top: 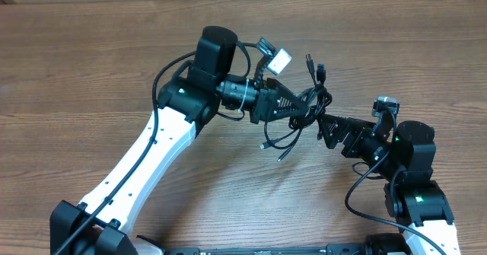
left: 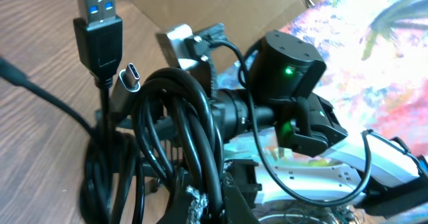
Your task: Untangle cables
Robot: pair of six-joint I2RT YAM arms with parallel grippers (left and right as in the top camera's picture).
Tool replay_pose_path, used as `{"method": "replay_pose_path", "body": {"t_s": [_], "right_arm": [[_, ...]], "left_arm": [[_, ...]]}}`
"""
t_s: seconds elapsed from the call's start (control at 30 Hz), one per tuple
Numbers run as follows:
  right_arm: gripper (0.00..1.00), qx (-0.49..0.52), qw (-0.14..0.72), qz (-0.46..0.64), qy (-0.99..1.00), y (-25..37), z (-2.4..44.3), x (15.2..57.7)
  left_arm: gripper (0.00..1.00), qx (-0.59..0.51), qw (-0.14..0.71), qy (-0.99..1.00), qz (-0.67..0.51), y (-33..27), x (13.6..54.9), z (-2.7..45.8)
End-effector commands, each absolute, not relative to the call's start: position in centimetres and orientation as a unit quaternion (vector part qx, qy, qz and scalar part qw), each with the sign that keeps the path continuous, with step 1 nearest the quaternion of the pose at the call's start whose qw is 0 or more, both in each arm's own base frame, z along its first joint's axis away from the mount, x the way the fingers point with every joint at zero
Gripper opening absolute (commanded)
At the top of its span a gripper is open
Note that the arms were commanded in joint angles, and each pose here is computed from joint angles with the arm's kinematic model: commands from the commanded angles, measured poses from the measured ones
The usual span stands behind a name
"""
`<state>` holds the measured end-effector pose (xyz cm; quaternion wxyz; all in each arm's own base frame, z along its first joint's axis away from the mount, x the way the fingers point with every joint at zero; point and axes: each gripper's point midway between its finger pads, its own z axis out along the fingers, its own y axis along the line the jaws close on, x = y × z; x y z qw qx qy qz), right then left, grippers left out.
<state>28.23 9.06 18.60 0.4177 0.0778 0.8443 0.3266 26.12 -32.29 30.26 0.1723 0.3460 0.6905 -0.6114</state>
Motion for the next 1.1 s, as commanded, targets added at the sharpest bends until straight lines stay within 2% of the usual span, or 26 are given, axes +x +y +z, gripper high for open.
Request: {"method": "replay_pose_path", "body": {"t_s": [0.0,0.63,1.07], "right_arm": [[1.0,0.087,0.435,0.314,0.84,8.4,19.6,28.9],[1.0,0.14,0.407,0.247,0.868,6.1,16.3,29.5],[1.0,0.174,0.394,0.197,0.881,4.3,14.8,29.0]], "left_arm": [[0.04,0.388,0.157,0.647,-0.638,-33.0,23.3,32.6],[0.04,0.385,0.125,0.637,-0.656,-32.8,22.3,33.1],[0.04,0.346,0.16,0.661,-0.646,-30.1,25.9,32.9]]}}
